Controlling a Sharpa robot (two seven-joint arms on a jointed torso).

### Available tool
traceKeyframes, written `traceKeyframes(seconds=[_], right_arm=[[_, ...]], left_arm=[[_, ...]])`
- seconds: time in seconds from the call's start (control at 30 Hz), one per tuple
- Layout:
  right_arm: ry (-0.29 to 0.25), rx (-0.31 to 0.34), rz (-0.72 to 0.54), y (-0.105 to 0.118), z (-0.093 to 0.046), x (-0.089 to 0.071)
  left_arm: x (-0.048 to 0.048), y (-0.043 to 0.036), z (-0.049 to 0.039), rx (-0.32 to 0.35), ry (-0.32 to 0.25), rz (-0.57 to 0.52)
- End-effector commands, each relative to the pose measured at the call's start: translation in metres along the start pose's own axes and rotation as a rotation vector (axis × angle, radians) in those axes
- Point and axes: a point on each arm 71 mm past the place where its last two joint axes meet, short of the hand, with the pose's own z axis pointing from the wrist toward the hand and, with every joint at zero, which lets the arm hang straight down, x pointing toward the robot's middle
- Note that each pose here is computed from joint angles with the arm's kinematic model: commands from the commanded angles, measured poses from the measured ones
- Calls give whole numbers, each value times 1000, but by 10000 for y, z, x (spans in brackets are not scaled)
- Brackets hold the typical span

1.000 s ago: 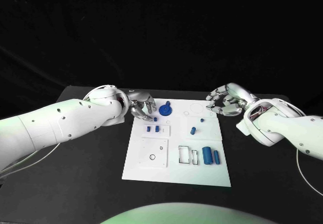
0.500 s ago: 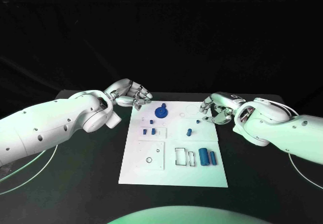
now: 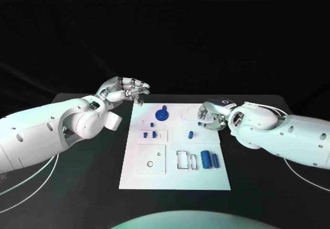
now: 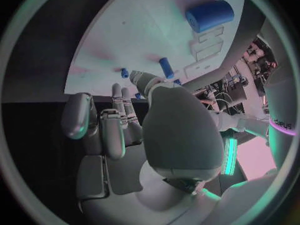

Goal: Assemble the parts on the task board

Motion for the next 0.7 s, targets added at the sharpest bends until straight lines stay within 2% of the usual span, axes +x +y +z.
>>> traceKeyframes(seconds=[0.03, 0.4, 0.7], right_arm=[[12, 13, -65, 9, 22, 36], [18, 0, -66, 87, 98, 106], [49, 11, -68, 79, 116, 178]], left_arm=[[10, -28, -7, 29, -3, -75], [-3, -23, -25, 19, -3, -76], [-1, -17, -31, 8, 0, -73]])
